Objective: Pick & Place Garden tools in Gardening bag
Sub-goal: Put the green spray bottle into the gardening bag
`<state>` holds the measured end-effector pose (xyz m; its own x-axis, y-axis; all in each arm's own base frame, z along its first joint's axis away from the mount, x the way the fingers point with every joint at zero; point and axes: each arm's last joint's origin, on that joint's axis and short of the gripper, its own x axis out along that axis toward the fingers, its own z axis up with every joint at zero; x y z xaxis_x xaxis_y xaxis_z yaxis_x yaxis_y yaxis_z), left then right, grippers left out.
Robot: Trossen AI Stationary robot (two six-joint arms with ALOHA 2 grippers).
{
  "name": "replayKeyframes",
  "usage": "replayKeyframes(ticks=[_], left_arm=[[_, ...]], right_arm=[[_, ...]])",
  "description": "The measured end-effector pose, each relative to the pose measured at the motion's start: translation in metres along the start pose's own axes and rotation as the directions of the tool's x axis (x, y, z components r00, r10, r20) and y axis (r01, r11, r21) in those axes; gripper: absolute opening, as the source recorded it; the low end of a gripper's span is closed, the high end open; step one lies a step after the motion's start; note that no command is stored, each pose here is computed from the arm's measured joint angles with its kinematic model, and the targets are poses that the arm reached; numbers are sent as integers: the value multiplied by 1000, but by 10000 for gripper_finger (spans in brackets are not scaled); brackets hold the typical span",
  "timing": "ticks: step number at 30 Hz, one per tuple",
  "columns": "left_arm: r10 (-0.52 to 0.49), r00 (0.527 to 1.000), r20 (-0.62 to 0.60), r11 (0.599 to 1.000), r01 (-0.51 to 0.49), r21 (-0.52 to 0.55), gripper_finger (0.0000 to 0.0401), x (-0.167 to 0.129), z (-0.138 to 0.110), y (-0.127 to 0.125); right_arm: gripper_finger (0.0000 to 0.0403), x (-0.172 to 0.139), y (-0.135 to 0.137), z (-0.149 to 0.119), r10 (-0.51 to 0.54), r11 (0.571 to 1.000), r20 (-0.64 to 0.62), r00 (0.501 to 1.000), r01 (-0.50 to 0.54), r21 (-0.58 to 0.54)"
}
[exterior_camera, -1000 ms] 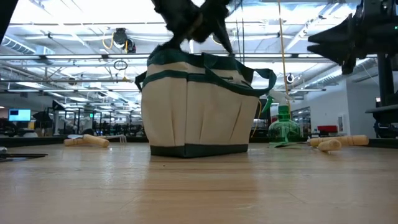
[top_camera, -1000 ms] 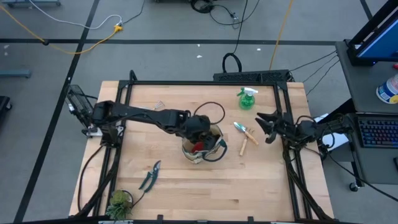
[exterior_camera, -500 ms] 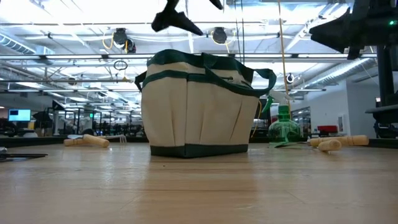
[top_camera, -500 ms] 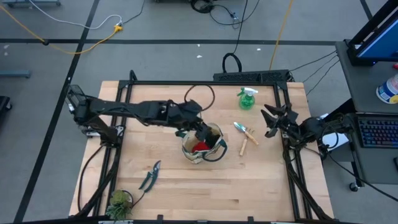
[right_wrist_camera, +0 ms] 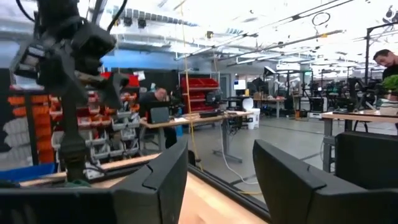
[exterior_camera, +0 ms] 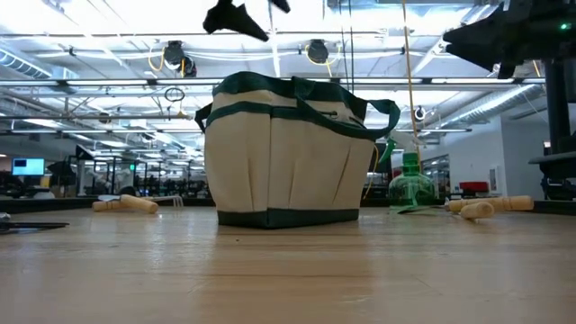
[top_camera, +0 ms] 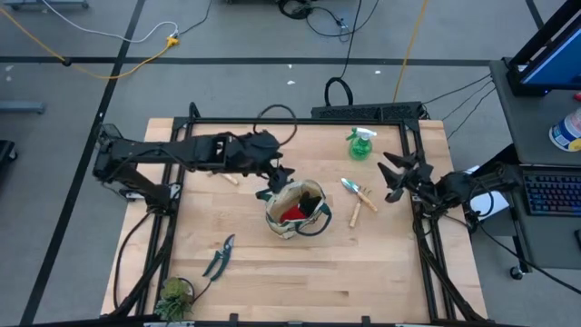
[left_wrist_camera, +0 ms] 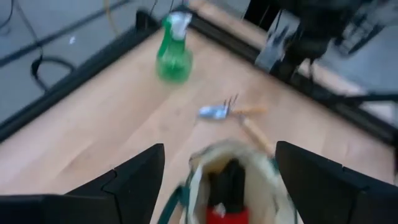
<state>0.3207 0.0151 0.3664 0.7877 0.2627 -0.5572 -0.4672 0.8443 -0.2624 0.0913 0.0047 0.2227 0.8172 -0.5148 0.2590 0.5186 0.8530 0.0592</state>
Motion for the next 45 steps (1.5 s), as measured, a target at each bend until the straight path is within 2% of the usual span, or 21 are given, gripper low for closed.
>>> replayKeyframes(ticks=[2, 4, 10, 18, 25, 29, 32, 36, 45], left_arm=[[2, 1000, -3, 1000, -2, -3, 310, -3, -10, 7], [-27, 998, 54, 999, 28, -17, 310, -2, -16, 10], [-82, 989, 124, 996, 86, -30, 310, -19, -54, 28], [-122, 966, 229, 992, 128, -11, 310, -52, -96, 53], [-127, 950, 285, 991, 135, -9, 310, -76, -125, 72], [-137, 939, 315, 990, 144, 2, 310, -87, -137, 81], [-156, 930, 333, 987, 157, 25, 310, -95, -144, 86], [-158, 928, 338, 987, 157, 31, 310, -104, -149, 91], [-164, 918, 361, 986, 157, 48, 310, -117, -151, 98]], right_arm=[[178, 4, 3, 5, 1, 1000, -11, 1000, -1, -12], [179, 7, 5, 10, 3, 999, -19, 1000, -4, -34], [179, 21, 15, 31, 4, 993, -54, 999, -11, -119], [181, 44, 21, 56, -68, 962, -208, 976, 9, -271], [215, 70, 18, 71, -173, 943, -319, 932, 63, -326], [239, 86, 14, 68, -174, 946, -383, 907, 46, -322], [251, 99, 7, 65, -181, 950, -449, 875, 36, -312], [260, 115, -5, 63, -184, 954, -572, 799, 6, -298], [263, 142, -45, 59, -187, 965, -817, 546, -52, -255]])
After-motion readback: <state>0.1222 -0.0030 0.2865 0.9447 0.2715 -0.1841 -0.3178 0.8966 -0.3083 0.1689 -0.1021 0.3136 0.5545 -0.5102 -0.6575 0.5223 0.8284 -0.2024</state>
